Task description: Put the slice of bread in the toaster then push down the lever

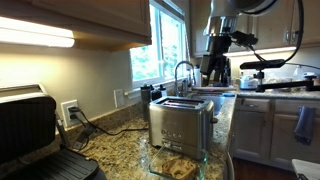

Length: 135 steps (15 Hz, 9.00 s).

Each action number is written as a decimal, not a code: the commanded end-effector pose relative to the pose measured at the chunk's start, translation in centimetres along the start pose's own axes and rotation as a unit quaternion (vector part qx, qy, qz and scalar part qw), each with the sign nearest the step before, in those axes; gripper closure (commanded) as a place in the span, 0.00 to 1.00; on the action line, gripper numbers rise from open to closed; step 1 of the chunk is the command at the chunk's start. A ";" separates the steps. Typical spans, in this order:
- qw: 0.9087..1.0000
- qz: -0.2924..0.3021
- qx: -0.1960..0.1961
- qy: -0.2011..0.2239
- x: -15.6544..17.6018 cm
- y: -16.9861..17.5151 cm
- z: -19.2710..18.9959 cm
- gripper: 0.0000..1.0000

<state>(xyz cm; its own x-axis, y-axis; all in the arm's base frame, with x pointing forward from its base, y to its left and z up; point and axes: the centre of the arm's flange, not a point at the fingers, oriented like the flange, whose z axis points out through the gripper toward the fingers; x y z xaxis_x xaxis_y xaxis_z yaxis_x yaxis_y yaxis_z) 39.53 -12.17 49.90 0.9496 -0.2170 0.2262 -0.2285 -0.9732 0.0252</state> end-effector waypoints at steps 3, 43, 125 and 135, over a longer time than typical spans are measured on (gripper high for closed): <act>1.000 0.001 -0.016 -0.009 -0.9 0.2 0.5 0.00; 0.993 -0.079 -0.040 -0.073 -0.9 1.3 2.3 0.97; 0.987 -0.106 -0.010 -0.120 0.1 -3.8 9.1 0.97; 0.992 -0.084 0.013 -0.091 0.2 -2.6 9.5 0.97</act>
<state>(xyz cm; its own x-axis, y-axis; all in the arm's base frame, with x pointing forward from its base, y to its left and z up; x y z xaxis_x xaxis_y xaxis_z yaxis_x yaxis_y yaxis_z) 42.13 -9.83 40.95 0.9982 -0.0582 -0.0156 -0.0576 -0.9975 0.0407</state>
